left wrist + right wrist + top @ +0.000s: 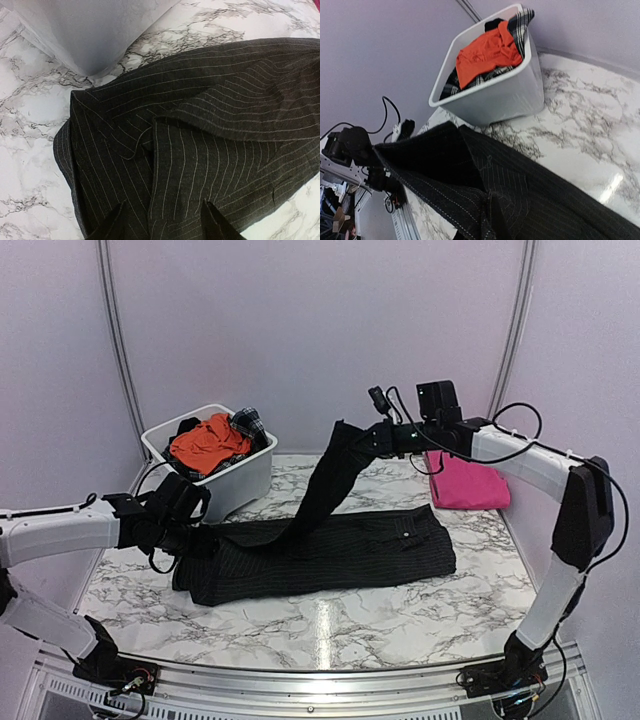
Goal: Fold and stack the mixed laundry pile
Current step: Adjust the rectangle-folded shirt at the center of the board.
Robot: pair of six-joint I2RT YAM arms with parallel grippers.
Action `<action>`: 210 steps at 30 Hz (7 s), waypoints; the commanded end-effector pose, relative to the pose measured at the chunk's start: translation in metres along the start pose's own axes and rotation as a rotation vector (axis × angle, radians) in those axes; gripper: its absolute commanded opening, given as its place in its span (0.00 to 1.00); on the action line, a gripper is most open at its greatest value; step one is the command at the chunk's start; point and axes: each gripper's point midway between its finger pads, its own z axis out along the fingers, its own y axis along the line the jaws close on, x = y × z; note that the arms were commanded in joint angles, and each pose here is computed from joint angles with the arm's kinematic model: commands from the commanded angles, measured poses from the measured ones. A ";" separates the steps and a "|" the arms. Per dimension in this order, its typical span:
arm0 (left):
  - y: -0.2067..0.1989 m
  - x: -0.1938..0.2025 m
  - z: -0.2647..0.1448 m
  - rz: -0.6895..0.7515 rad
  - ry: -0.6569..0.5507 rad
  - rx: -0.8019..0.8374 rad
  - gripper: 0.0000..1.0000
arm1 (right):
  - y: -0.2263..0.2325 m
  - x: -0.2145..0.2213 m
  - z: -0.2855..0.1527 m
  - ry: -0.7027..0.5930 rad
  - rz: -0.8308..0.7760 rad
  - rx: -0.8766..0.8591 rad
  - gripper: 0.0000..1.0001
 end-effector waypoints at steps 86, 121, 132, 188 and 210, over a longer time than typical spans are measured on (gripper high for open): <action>-0.004 -0.032 -0.012 -0.045 -0.084 0.048 0.62 | -0.204 0.210 -0.101 0.334 0.467 0.521 0.00; -0.199 -0.070 0.130 0.558 0.201 0.418 0.64 | -0.157 0.225 -0.113 0.293 0.486 0.408 0.00; -0.212 -0.065 0.150 0.679 0.244 0.463 0.57 | -0.158 0.227 -0.111 0.295 0.493 0.403 0.00; -0.219 -0.056 0.146 0.867 0.238 0.527 0.43 | -0.160 0.232 -0.111 0.317 0.508 0.406 0.00; -0.212 -0.065 0.127 0.857 0.210 0.539 0.23 | -0.162 0.229 -0.109 0.318 0.507 0.401 0.00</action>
